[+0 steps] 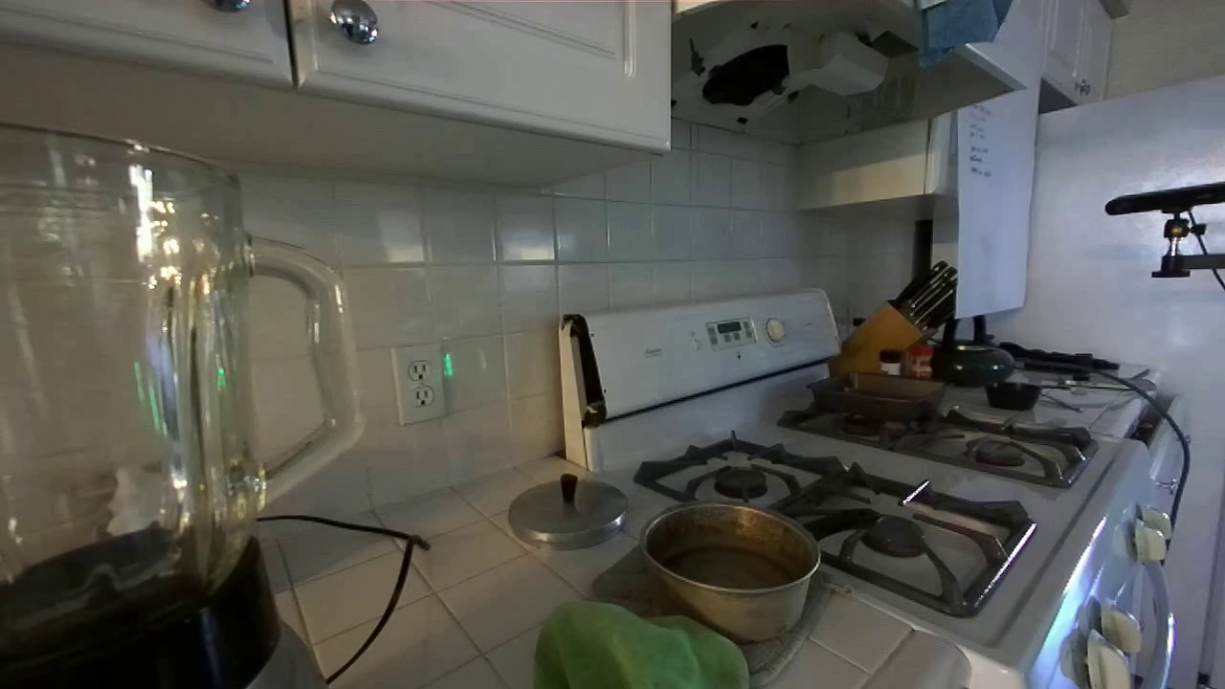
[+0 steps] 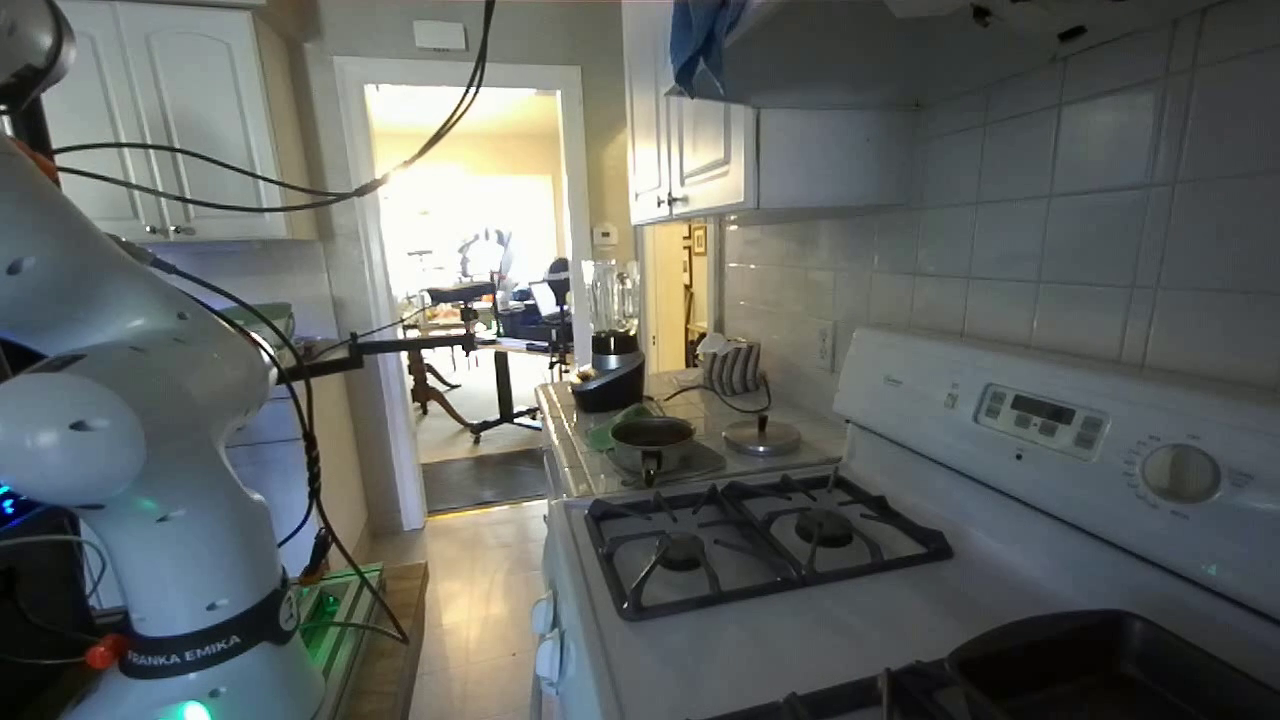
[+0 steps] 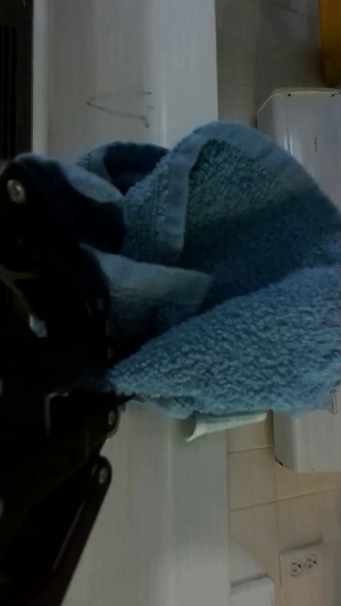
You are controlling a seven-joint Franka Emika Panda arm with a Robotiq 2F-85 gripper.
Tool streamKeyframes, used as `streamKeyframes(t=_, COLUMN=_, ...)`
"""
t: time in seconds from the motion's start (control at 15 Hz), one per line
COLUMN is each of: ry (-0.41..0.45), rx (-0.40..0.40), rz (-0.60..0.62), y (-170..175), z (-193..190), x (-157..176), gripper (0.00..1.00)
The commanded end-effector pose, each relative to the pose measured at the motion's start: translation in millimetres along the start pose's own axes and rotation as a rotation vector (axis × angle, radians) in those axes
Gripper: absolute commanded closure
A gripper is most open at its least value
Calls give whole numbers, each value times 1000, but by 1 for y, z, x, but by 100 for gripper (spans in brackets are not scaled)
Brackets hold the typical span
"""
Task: Use the blue towel to wipe the hood above the stove then place it on the left side of the counter.
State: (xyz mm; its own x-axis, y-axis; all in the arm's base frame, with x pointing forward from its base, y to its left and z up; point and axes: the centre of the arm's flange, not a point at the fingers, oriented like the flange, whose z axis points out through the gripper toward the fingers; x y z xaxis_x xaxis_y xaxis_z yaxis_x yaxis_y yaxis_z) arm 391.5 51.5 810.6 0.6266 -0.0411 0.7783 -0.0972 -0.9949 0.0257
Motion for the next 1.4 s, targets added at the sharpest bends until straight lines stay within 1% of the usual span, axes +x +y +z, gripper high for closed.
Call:
streamKeyframes(t=0.0, ry=-106, rx=88, rz=-88, y=-18, z=24, x=-45, gripper=97)
streamKeyframes(t=0.13, ry=-106, rx=112, rz=-137, y=-22, z=22, x=-50, gripper=97)
streamKeyframes(t=0.4, ry=-132, rx=166, rz=-210, y=-34, z=25, x=-61, gripper=97)
streamKeyframes(t=0.53, ry=-159, rx=198, rz=-247, y=-45, z=35, x=-72, gripper=97)
streamKeyframes(t=0.67, ry=-188, rx=209, rz=-268, y=-53, z=50, x=-80, gripper=97)
streamKeyframes(t=0.87, ry=-193, rx=179, rz=-256, y=-53, z=64, x=-87, gripper=97)
streamKeyframes(t=1.07, ry=-153, rx=150, rz=-224, y=-47, z=68, x=-87, gripper=97)
streamKeyframes(t=1.2, ry=-95, rx=86, rz=-170, y=-41, z=68, x=-83, gripper=97)
streamKeyframes(t=1.33, ry=-91, rx=46, rz=-127, y=-33, z=71, x=-80, gripper=97)
